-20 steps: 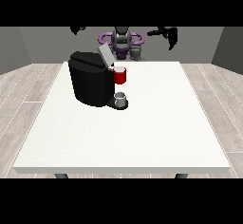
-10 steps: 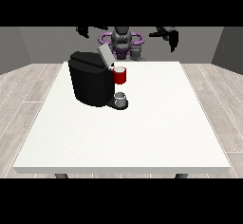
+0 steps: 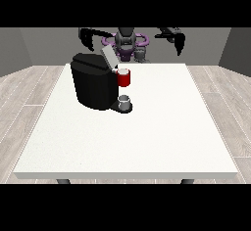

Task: Insert the coffee pod into the coffee machine and close the lid

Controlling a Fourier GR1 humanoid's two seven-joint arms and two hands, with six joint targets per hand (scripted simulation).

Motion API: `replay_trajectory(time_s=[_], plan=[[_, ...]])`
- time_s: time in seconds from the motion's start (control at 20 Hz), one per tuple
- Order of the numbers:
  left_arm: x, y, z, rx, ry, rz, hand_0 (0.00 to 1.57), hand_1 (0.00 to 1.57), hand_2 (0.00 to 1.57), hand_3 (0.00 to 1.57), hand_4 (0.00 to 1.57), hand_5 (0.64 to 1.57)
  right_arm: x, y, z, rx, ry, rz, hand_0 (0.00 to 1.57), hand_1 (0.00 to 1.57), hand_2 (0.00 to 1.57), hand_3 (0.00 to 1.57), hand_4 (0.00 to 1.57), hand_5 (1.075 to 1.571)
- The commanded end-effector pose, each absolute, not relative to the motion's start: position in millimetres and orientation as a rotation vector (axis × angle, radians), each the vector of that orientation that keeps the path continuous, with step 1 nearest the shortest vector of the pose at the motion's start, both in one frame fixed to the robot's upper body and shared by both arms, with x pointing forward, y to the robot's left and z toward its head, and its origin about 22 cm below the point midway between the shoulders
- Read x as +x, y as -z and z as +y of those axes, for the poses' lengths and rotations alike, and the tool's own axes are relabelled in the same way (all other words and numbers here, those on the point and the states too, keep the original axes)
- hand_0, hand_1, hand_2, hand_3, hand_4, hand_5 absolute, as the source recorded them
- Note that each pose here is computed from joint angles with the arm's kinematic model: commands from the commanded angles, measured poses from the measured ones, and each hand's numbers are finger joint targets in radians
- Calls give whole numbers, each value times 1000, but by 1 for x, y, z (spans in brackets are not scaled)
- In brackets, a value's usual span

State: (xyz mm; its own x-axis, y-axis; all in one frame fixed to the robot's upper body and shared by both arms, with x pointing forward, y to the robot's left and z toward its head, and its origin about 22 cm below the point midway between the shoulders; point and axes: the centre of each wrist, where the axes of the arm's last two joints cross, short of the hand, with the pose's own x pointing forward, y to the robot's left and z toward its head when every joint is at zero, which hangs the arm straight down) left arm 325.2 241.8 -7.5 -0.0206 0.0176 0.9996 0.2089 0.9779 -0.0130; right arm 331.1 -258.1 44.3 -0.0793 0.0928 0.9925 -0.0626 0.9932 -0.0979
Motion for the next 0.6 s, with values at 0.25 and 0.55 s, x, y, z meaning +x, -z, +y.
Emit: replay_trajectory(time_s=[0.25, 0.55], plan=[[302, -13, 241, -147, 177, -1625, 0, 0, 0, 0, 0, 1571, 353, -36, -248, -39, -132, -1669, 0, 0, 0, 0, 0, 1571], [295, -4, 281, -64, 115, -1653, 0, 0, 0, 0, 0, 1571, 358, -52, -217, 45, -265, -1667, 0, 0, 0, 0, 0, 1571]])
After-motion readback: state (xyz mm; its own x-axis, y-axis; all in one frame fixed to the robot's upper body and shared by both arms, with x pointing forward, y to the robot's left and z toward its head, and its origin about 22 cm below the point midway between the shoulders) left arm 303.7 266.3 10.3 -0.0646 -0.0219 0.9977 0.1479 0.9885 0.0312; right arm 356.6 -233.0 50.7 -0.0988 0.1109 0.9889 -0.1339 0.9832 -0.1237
